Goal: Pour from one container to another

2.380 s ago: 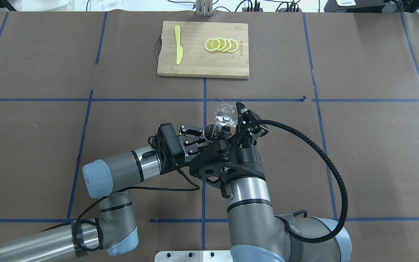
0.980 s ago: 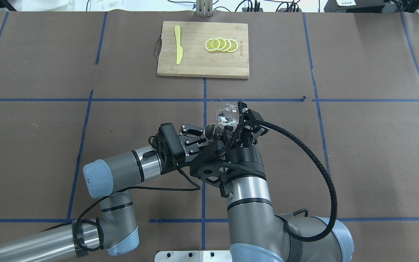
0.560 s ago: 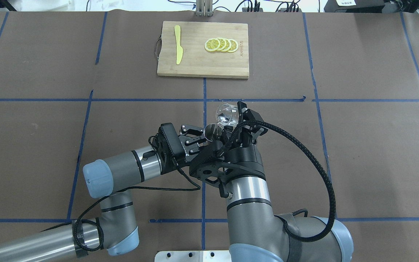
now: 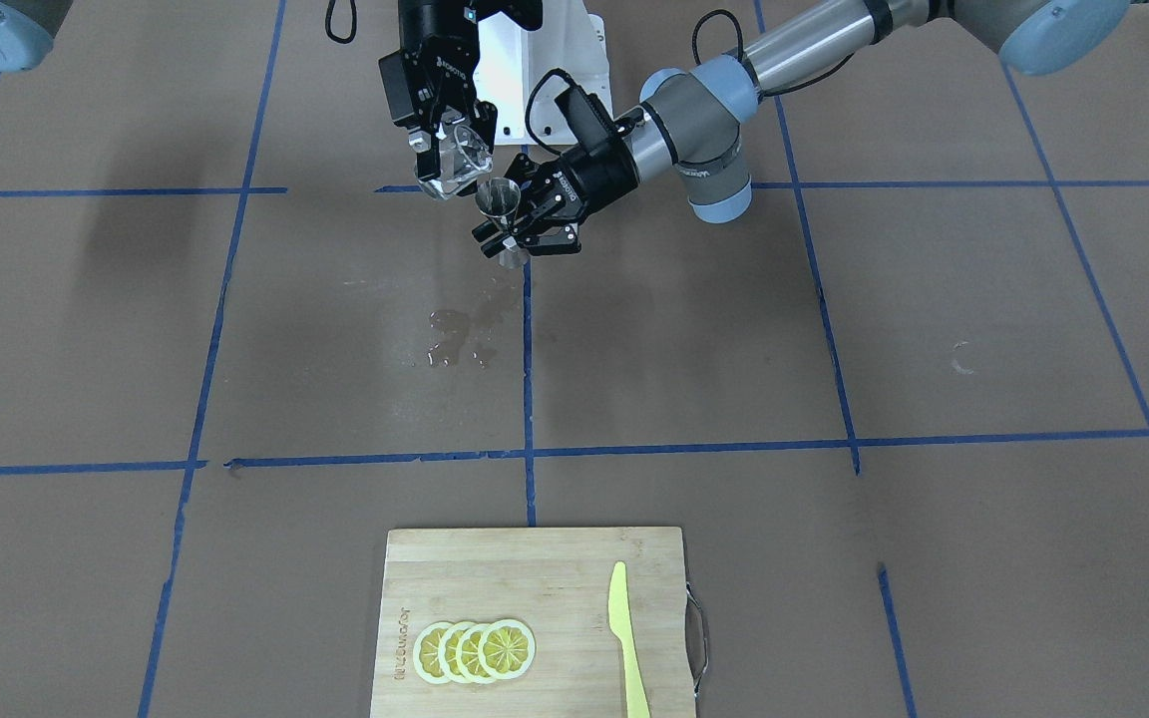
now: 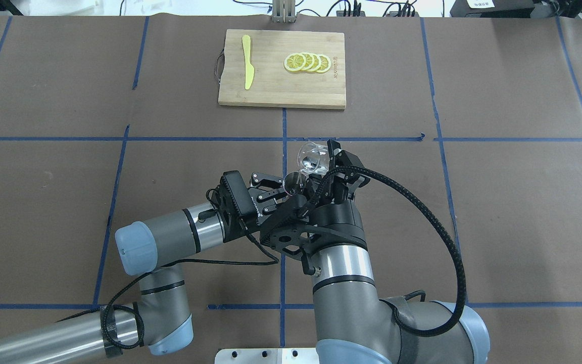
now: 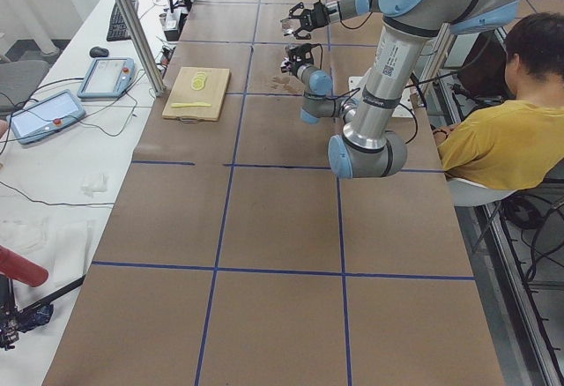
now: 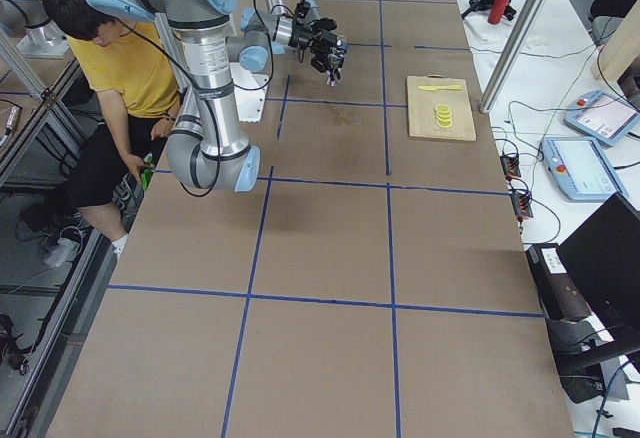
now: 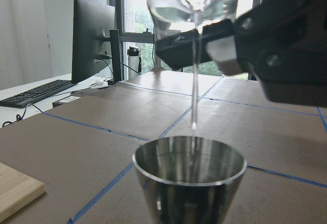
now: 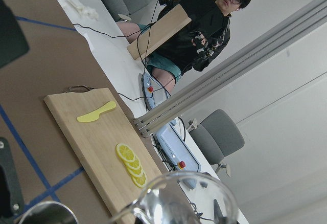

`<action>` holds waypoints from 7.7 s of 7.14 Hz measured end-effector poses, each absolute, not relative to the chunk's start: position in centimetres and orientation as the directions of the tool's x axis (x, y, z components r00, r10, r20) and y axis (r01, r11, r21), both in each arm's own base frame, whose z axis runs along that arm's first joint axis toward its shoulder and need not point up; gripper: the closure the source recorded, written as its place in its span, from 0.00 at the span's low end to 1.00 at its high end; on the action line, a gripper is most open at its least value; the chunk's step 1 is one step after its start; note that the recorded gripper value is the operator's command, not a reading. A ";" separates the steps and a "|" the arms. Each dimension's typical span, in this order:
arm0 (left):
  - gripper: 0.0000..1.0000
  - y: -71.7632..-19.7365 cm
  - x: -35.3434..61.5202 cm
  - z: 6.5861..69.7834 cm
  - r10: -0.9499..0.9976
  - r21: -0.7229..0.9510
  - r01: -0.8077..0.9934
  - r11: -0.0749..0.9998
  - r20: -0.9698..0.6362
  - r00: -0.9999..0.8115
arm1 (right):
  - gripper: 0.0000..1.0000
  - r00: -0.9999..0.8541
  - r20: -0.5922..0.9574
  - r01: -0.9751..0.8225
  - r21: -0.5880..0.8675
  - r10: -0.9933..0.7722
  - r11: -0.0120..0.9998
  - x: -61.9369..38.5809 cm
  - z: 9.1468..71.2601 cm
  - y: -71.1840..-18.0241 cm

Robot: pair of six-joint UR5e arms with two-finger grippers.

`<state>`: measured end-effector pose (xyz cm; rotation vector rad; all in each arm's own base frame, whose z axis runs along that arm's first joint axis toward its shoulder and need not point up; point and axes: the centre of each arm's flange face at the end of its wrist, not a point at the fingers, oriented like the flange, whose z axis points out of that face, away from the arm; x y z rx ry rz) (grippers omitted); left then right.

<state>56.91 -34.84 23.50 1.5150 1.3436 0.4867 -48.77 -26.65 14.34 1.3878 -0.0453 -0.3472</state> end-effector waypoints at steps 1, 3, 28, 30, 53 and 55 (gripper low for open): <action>1.00 -34.9 56.8 23.4 0.903 0.858 0.497 0.130 -0.310 0.299 | 1.00 0.952 -0.153 0.195 0.971 -0.266 0.140 -48.3 13.9 -26.6; 1.00 -34.8 56.7 23.3 0.903 0.855 0.503 0.130 -0.312 0.296 | 1.00 0.960 -0.096 0.138 0.979 -0.264 0.149 -47.7 13.4 -26.5; 1.00 -34.0 29.8 59.3 0.074 0.658 0.720 0.219 -0.747 0.661 | 1.00 0.770 0.629 -0.567 0.752 -0.109 0.335 -38.1 28.5 -31.9; 1.00 -33.8 29.0 61.7 0.038 0.670 0.711 0.215 -0.733 0.679 | 1.00 0.770 0.628 -0.566 0.752 -0.109 0.337 -38.1 28.6 -31.9; 0.00 -33.5 30.7 66.0 0.049 0.681 0.649 0.339 -0.702 0.711 | 1.00 0.776 0.621 -0.558 0.757 -0.109 0.340 -38.5 29.0 -31.9; 0.00 -33.4 30.6 66.2 0.051 0.681 0.646 0.346 -0.701 0.711 | 1.00 0.776 0.622 -0.559 0.757 -0.109 0.340 -38.5 29.0 -31.9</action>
